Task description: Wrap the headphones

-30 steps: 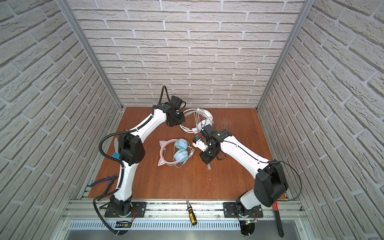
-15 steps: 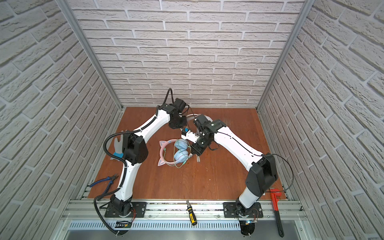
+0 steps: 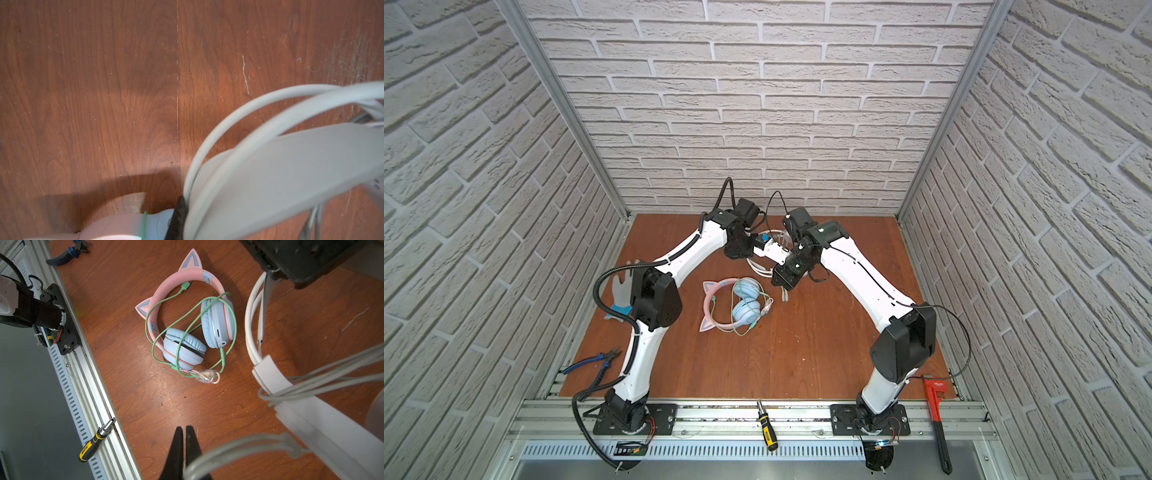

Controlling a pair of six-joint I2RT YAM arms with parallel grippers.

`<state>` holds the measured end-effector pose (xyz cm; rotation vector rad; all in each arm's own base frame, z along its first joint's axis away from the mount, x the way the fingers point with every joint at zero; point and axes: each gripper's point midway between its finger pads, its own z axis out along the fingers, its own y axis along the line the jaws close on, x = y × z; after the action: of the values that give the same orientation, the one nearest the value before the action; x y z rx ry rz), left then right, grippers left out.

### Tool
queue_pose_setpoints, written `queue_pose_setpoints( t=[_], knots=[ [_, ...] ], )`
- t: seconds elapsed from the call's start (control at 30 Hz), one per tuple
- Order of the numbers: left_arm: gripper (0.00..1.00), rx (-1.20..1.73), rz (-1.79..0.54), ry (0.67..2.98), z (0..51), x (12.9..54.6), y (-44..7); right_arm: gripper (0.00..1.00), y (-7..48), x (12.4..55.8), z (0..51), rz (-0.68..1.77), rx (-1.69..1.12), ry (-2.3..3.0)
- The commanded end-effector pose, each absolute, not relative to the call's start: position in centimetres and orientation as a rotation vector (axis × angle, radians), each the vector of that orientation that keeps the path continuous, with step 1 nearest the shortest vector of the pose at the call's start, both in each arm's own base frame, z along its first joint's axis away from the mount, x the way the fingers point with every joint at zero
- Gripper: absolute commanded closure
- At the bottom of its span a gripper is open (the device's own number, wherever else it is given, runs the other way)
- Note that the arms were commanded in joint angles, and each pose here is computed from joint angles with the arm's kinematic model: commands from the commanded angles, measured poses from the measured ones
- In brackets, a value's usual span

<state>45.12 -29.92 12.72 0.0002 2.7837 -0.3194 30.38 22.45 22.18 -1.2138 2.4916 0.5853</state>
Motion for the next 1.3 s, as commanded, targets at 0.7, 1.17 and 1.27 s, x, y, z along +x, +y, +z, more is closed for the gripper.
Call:
queue_pose_setpoints(
  t=[0.7,1.17,1.27],
  knots=[
    [1.00,-0.205,-0.599,2.620,18.1,47.2,-27.6,0.94,12.4,23.6,18.2,0.526,-0.436,2.652],
    [1.00,-0.325,-0.709,2.553,20.1,47.4,-25.3,0.94,10.7,25.1,16.1,0.523,-0.096,2.771],
    [1.00,-0.364,-0.729,2.543,20.1,47.4,-24.3,0.94,10.5,25.5,15.5,0.571,-0.057,2.779]
  ],
)
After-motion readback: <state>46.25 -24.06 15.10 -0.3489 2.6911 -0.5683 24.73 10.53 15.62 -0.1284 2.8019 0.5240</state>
